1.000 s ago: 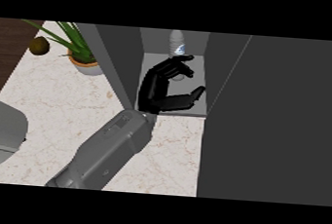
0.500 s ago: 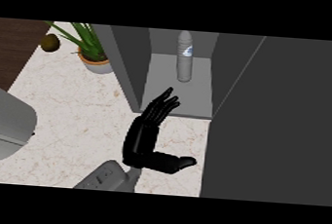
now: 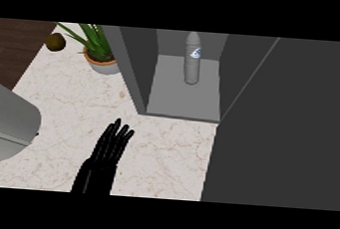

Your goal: Pick up the bottled water, place it into the cabinet and close the cabinet

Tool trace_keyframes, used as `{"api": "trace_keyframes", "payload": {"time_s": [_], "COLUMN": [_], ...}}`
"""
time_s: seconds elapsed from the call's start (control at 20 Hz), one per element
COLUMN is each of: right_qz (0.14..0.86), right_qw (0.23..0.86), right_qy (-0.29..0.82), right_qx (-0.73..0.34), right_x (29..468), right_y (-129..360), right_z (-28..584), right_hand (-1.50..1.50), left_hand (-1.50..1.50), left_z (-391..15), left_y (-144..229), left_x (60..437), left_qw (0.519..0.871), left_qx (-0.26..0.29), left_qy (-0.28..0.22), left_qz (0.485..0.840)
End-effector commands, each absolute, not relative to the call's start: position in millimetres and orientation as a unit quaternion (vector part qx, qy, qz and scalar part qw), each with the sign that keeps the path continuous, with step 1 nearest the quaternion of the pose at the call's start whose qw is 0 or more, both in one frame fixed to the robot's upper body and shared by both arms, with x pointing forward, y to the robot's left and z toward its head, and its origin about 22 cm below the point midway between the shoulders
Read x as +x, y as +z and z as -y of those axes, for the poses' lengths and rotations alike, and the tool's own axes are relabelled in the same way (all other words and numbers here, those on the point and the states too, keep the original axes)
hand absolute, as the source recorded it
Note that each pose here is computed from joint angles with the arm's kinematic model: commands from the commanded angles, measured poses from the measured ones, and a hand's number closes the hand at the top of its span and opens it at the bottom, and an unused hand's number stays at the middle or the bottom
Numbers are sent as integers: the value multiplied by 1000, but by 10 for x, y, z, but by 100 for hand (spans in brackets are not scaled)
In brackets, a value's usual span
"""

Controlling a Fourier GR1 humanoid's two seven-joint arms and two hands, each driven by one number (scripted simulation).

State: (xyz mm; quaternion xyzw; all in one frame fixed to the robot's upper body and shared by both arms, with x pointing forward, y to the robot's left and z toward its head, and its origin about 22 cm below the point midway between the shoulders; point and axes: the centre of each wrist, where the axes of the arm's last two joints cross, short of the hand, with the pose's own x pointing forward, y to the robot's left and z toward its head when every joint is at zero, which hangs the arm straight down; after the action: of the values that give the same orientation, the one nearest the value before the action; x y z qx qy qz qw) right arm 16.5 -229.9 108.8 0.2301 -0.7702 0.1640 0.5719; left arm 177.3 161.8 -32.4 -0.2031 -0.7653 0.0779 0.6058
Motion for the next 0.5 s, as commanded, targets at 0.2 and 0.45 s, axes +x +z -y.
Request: {"api": "trace_keyframes", "payload": {"time_s": [0.2,0.45], "right_qz": [760,763], "right_qw": [489,486], "right_qy": [353,332], "right_qx": [243,267], "right_x": [318,336], "right_y": [1596,1607], "right_z": [2233,2097], "right_hand": [150,150], "left_hand": [-150,-150], "left_z": [-2188,-2665], "left_y": [-288,-161], "left_x": [1319,1131], "left_qw": [595,593], "left_qx": [-202,-177], "left_qy": [64,61], "left_qz": [775,783]}}
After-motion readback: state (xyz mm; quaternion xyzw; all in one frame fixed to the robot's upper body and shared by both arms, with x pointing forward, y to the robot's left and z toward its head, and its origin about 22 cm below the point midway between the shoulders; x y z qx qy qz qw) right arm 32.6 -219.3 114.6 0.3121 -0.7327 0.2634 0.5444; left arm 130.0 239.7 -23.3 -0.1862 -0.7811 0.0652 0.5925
